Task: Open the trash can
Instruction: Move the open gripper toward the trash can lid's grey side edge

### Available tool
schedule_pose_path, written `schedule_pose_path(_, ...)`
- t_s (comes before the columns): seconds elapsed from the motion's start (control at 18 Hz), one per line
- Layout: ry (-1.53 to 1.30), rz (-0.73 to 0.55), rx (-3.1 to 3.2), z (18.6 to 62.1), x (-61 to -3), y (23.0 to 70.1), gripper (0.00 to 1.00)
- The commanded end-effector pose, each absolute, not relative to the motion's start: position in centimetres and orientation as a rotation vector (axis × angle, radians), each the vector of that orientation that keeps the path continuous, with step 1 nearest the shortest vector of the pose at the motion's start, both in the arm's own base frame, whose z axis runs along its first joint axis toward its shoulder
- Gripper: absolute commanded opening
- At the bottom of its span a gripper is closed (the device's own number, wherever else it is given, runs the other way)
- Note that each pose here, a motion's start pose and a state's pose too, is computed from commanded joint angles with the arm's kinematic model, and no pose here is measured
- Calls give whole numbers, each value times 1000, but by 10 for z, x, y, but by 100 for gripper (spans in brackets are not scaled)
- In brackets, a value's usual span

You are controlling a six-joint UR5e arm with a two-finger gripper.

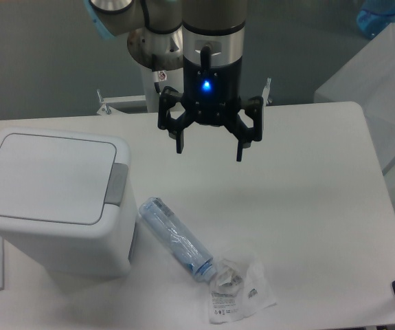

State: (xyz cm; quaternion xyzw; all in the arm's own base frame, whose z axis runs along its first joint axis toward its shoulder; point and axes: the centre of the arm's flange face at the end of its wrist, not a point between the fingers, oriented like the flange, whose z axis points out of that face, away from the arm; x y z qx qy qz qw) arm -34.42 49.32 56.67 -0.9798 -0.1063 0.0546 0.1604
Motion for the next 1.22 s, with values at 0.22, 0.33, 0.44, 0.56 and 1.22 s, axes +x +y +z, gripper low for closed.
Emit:
schedule_pose_path(0.22,-302,156,-2795,568,-344,493,100)
schedule_pose_path(0.33,-309,144,-2790,568,-342,494,100)
schedule_pose_path(0.44,-379,121,-2769,570,-335,499,100)
schedule_pose_path(0.56,-467,72,-2706,573,-330,506,100)
schedule_pose_path(1.22,-709,-136,-2559,543,-304,530,100)
